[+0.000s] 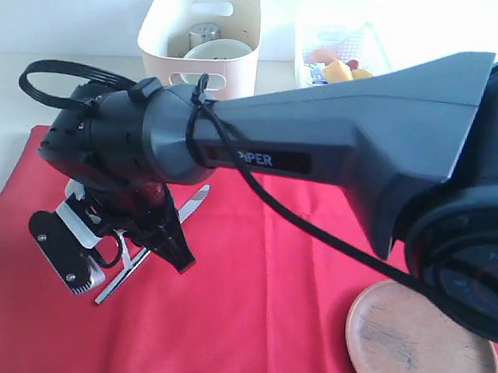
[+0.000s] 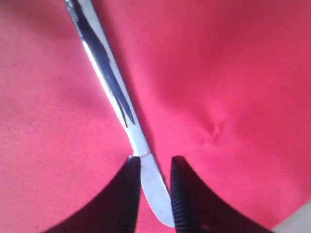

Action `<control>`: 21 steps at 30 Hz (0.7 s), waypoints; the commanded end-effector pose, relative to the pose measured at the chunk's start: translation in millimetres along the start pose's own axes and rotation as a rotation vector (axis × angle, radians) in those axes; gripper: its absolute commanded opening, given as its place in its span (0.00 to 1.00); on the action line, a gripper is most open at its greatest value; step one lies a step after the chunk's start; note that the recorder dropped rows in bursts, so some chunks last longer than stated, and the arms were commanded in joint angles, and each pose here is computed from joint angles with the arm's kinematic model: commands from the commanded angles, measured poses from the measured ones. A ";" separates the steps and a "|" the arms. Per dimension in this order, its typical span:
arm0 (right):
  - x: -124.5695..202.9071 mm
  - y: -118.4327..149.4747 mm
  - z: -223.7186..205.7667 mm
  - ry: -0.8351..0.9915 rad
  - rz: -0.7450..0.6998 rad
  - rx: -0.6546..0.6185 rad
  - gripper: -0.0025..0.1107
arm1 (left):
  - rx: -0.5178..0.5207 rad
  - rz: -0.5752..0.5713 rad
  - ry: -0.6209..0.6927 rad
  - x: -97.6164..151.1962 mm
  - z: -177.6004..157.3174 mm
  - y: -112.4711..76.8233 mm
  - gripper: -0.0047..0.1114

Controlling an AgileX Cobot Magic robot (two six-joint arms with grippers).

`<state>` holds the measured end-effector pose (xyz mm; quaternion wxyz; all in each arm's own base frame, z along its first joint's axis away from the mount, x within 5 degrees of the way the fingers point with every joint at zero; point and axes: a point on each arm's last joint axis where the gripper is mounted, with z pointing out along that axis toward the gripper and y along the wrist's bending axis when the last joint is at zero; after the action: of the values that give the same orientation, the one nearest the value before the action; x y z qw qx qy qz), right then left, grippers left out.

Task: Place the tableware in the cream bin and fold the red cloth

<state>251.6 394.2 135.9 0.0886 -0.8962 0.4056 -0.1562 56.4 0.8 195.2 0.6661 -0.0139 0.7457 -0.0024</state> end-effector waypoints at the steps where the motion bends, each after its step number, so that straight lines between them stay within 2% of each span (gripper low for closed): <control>1: -1.0 7.1 -0.4 -0.023 -0.011 -0.081 0.39 | 0.006 0.001 -0.003 -0.1 -0.5 -0.3 0.06; 6: -3.6 9.7 0.4 -0.049 -0.044 -0.108 0.39 | 0.006 0.001 -0.003 -0.1 -0.5 -0.3 0.06; 13: -10.2 3.4 12.9 -0.083 -0.068 -0.023 0.35 | 0.006 0.001 -0.003 -0.1 -0.5 -0.3 0.06; 21: -10.2 9.1 24.8 -0.047 -0.087 -0.070 0.34 | 0.006 0.001 -0.003 -0.1 -0.5 -0.3 0.06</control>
<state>246.6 398.7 113.5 0.0733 -0.9170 0.3733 -0.1204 56.4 0.8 195.2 0.6661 -0.0139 0.7457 -0.0024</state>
